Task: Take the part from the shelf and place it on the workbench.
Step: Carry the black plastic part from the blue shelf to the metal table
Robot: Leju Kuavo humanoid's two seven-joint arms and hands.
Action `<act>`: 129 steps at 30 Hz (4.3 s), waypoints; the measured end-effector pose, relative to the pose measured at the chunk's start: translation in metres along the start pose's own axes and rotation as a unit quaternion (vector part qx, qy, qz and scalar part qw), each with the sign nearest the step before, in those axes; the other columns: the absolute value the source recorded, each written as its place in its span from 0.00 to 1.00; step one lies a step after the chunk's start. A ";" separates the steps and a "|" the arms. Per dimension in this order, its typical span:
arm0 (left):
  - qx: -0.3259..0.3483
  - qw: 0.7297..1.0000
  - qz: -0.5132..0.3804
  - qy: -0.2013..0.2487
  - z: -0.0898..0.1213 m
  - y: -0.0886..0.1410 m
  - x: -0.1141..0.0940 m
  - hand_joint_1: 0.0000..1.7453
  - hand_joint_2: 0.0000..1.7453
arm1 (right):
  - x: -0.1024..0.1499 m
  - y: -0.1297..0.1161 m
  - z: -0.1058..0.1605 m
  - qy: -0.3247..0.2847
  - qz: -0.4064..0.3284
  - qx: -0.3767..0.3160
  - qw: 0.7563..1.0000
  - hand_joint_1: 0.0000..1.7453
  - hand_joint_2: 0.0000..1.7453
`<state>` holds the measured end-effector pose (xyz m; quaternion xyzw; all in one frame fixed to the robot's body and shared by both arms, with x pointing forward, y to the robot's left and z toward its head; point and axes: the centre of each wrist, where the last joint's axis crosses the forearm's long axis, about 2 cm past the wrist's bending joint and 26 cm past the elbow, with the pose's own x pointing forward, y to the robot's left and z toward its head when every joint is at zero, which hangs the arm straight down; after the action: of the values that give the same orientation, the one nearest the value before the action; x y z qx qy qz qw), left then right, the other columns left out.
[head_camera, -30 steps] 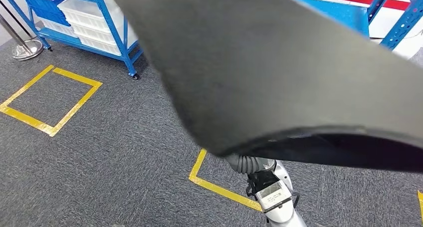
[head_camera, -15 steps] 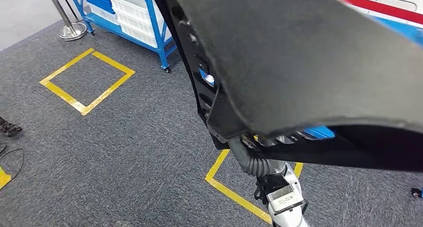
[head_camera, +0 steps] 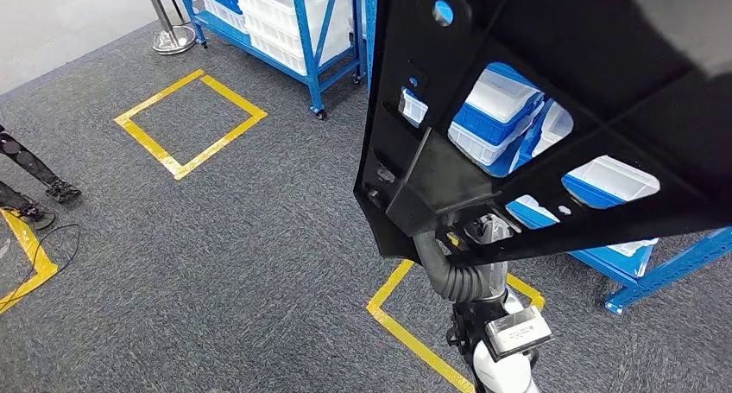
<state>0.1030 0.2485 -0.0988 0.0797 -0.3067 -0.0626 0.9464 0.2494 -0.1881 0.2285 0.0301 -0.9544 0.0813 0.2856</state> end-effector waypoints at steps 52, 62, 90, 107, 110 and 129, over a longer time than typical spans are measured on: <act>0.062 0.998 0.024 -0.014 0.008 0.010 -0.025 0.00 1.00 | -0.020 0.000 -0.008 -0.008 -0.028 -0.003 1.000 1.00 1.00; 0.071 0.997 0.020 -0.008 0.009 0.011 -0.026 0.00 1.00 | -0.022 0.001 -0.006 -0.005 -0.030 -0.012 0.999 1.00 1.00; 0.083 0.996 0.003 0.017 0.011 0.015 -0.033 0.00 1.00 | -0.026 0.006 -0.002 0.001 -0.047 -0.010 0.999 1.00 1.00; 0.090 0.996 0.004 0.021 0.011 0.016 -0.033 0.00 1.00 | -0.028 0.008 0.004 0.010 -0.051 -0.001 0.999 1.00 1.00; 0.091 0.996 0.005 0.021 0.011 0.017 -0.034 0.00 1.00 | -0.028 0.009 0.003 0.008 -0.051 -0.001 0.999 1.00 1.00; 0.091 0.996 0.016 0.016 0.012 0.016 -0.034 0.00 1.00 | -0.027 0.010 -0.007 -0.005 -0.050 -0.008 0.999 1.00 1.00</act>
<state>0.0692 0.2681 -0.1059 0.1615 -0.2968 -0.0182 0.9410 0.2745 -0.1771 0.2178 0.0759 -0.9537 0.0595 0.2848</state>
